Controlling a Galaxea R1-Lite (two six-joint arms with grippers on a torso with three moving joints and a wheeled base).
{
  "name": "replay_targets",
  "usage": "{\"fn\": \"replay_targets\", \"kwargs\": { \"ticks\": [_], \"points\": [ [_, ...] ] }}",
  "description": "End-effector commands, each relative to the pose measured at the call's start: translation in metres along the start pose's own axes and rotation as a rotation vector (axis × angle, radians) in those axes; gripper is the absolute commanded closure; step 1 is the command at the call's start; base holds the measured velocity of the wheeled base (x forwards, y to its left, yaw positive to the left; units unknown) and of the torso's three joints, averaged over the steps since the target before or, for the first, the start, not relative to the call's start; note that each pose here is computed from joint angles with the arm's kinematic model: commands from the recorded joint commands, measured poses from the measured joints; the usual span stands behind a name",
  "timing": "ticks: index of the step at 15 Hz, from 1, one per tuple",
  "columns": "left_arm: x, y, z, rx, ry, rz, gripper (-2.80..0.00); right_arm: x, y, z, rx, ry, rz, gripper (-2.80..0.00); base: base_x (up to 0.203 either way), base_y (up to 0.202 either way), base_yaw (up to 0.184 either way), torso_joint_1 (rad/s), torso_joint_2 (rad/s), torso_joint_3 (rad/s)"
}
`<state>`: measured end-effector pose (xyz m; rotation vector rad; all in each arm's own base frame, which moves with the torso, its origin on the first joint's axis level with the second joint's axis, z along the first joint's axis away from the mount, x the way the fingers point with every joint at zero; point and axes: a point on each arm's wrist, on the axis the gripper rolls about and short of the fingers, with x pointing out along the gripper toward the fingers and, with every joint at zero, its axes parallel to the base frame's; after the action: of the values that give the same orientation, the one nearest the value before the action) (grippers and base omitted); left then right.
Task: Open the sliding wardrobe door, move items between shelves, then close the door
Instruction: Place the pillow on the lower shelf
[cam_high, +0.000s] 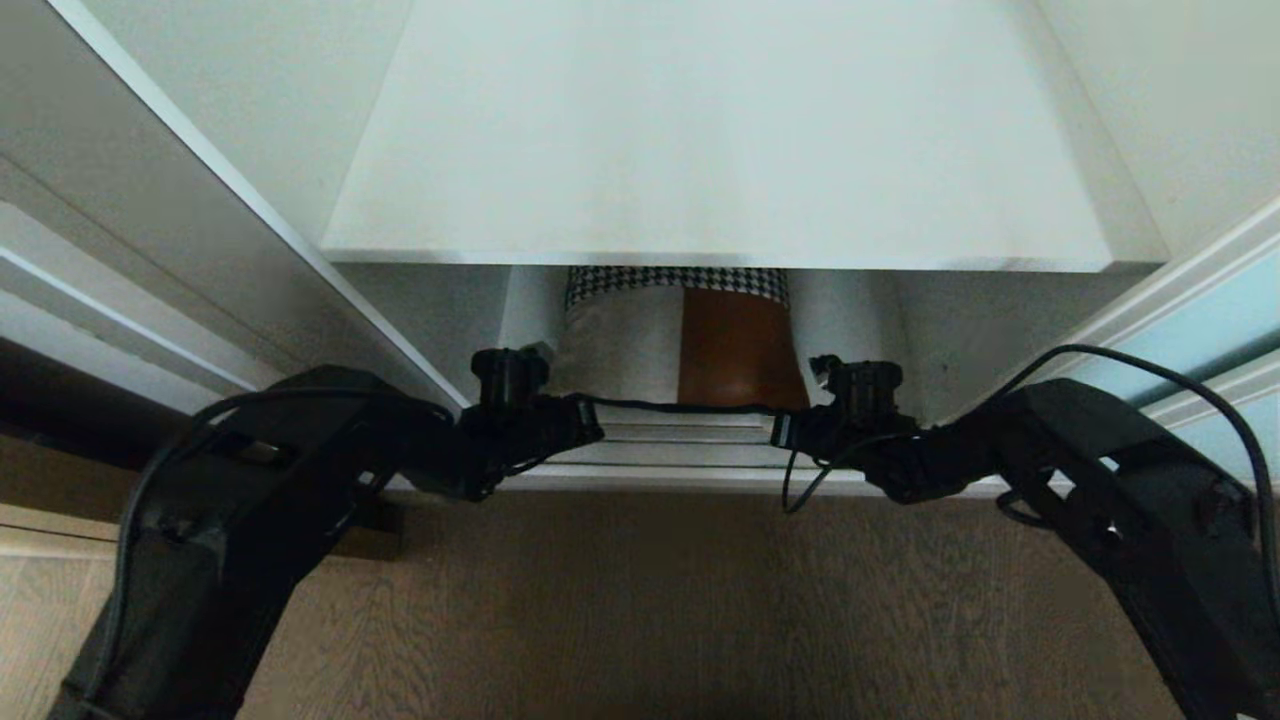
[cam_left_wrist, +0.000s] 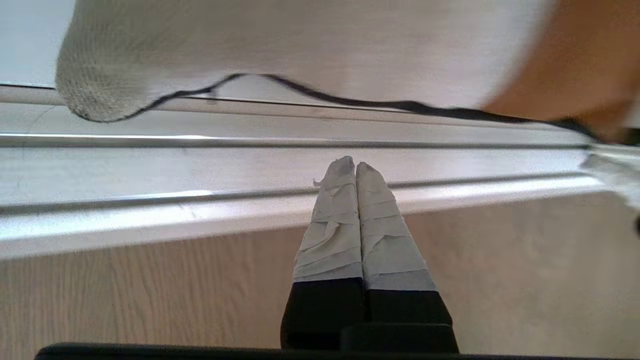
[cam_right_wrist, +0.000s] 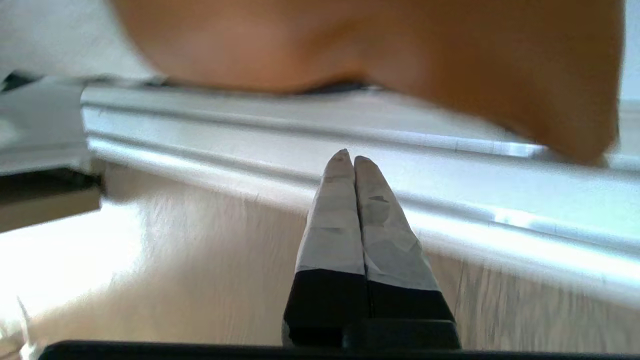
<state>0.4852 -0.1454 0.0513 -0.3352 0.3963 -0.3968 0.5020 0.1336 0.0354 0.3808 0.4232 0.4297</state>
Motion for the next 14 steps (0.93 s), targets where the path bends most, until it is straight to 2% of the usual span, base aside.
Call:
{"fn": "replay_targets", "kwargs": {
  "ticks": [1, 5, 9, 11, 14],
  "points": [
    [-0.03, -0.023, 0.024, 0.009, -0.03, -0.027, 0.0, -0.035, 0.019, 0.015, -0.006, -0.019, 0.014, 0.0, 0.0, 0.0, 0.0, 0.0, 0.0, 0.0],
    [-0.072, -0.05, 0.016, 0.006, 0.019, 0.014, 0.0, -0.091, 0.042, 0.007, -0.005, 0.016, 0.019, 0.0, 0.0, 0.0, 0.0, 0.0, 0.0, 0.0],
    [-0.138, -0.081, 0.042, -0.005, -0.05, 0.022, 0.0, -0.169, 0.079, 0.012, -0.025, -0.005, 0.054, 0.0, 0.0, 0.0, 0.0, 0.0, 0.0, 0.0],
    [-0.176, -0.095, 0.054, 0.023, -0.099, 0.041, 0.0, -0.207, 0.094, 0.01, -0.036, -0.037, 0.023, 0.0, 0.0, 0.0, 0.0, 0.0, 0.0, 0.0],
    [-0.226, -0.1, 0.054, 0.132, -0.157, 0.21, 0.0, -0.264, 0.116, 0.008, -0.053, -0.128, -0.035, 0.0, 0.0, 0.0, 0.0, 0.0, 0.0, 0.0]
  ]
}}
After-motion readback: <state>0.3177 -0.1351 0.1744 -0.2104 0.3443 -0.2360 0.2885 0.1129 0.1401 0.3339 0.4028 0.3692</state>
